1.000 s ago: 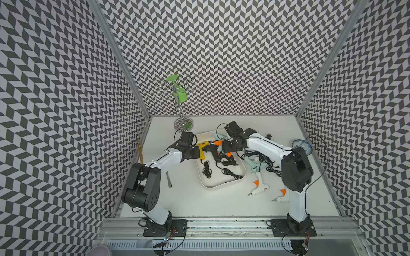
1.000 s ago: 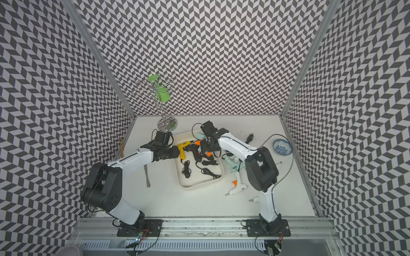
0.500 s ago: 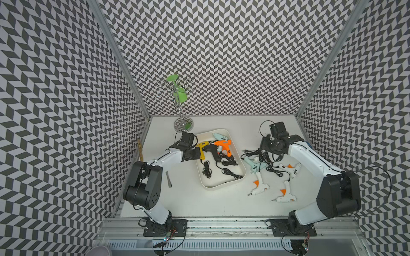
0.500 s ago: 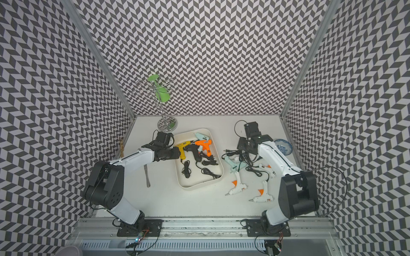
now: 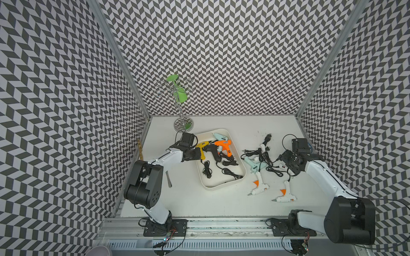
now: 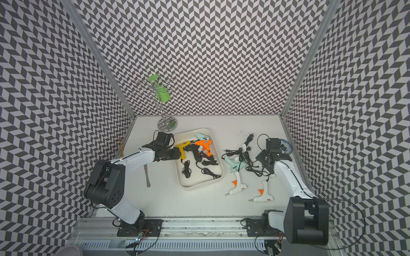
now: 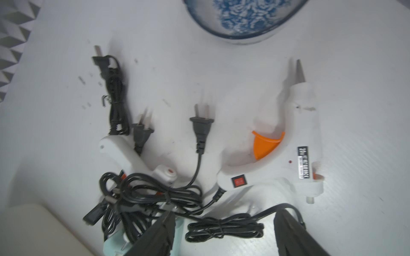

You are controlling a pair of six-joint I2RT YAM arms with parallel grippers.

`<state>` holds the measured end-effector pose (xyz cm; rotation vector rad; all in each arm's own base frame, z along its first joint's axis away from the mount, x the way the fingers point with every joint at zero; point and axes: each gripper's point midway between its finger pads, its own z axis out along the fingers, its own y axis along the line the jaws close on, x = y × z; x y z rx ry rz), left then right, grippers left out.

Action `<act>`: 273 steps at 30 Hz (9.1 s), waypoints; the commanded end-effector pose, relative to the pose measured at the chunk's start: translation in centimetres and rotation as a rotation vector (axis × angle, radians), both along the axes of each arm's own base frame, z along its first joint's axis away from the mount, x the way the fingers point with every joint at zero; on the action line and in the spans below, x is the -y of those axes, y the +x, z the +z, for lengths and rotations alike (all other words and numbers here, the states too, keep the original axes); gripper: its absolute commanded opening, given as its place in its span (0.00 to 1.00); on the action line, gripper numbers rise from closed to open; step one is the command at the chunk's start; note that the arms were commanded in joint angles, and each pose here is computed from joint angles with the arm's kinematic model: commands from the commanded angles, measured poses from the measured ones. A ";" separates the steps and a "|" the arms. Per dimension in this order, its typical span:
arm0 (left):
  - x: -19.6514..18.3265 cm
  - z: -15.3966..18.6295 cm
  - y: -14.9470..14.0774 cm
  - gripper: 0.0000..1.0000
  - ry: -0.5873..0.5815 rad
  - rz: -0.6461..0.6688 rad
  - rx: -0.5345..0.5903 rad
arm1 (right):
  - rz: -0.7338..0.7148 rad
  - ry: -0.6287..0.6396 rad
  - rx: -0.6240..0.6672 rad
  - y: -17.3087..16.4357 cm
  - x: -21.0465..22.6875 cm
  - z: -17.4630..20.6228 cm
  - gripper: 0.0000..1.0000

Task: Put the hot melt glue gun into the storage box
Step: Pick up the hot melt adhesive gun from the center of the board, then place the hot melt adhesive gun in the storage box, then pick up the hot melt adhesive gun from the center of the board.

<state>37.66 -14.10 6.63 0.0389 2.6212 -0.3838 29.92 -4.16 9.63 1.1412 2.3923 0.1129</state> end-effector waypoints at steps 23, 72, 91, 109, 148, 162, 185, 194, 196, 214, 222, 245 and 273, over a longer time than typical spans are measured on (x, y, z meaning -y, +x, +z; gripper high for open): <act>1.0 0.1 -0.1 0.46 -0.042 -0.045 -0.006 | -0.045 0.190 -0.024 1.6 -0.1 -6.0 0.73; 0.3 2.4 0.6 0.47 -0.095 -0.026 0.045 | 0.097 0.121 -0.513 -5.2 0.9 -13.9 0.39; -0.3 2.2 0.8 0.47 -0.059 -0.014 0.047 | 0.184 0.106 -0.469 -4.5 -0.9 -12.5 0.03; -0.9 4.3 1.5 0.47 -0.027 0.004 0.105 | 0.321 -0.104 -0.069 3.3 -3.5 2.8 0.02; -1.2 4.3 1.4 0.47 0.020 0.011 0.100 | 0.578 -0.386 0.363 13.4 -12.9 20.0 0.00; -1.3 4.4 1.4 0.47 0.023 0.013 0.104 | 0.789 -0.198 0.608 12.4 -22.4 28.3 0.00; -1.6 3.7 0.7 0.47 0.025 0.025 0.086 | 1.191 0.185 0.537 6.7 -40.0 20.6 0.00; -1.7 3.5 0.5 0.47 0.023 0.031 0.080 | 1.216 0.185 0.331 6.6 -42.4 10.7 0.00; -1.7 3.5 0.5 0.47 0.024 0.034 0.082 | 1.200 0.183 0.268 6.8 -42.6 7.8 0.00; -1.8 3.8 0.4 0.46 0.019 0.046 0.084 | 1.163 0.027 0.069 7.1 -46.9 -3.4 0.11; -1.7 3.7 0.3 0.46 0.018 0.039 0.076 | 1.174 -0.115 0.081 9.1 -46.6 -2.4 0.50; -1.3 4.7 -0.1 0.47 0.020 0.010 0.109 | 0.869 -0.277 0.177 12.6 -24.5 11.0 0.78; -0.7 4.2 0.2 0.47 0.031 -0.032 0.098 | 0.589 -0.159 -0.103 14.7 -7.9 -6.5 0.48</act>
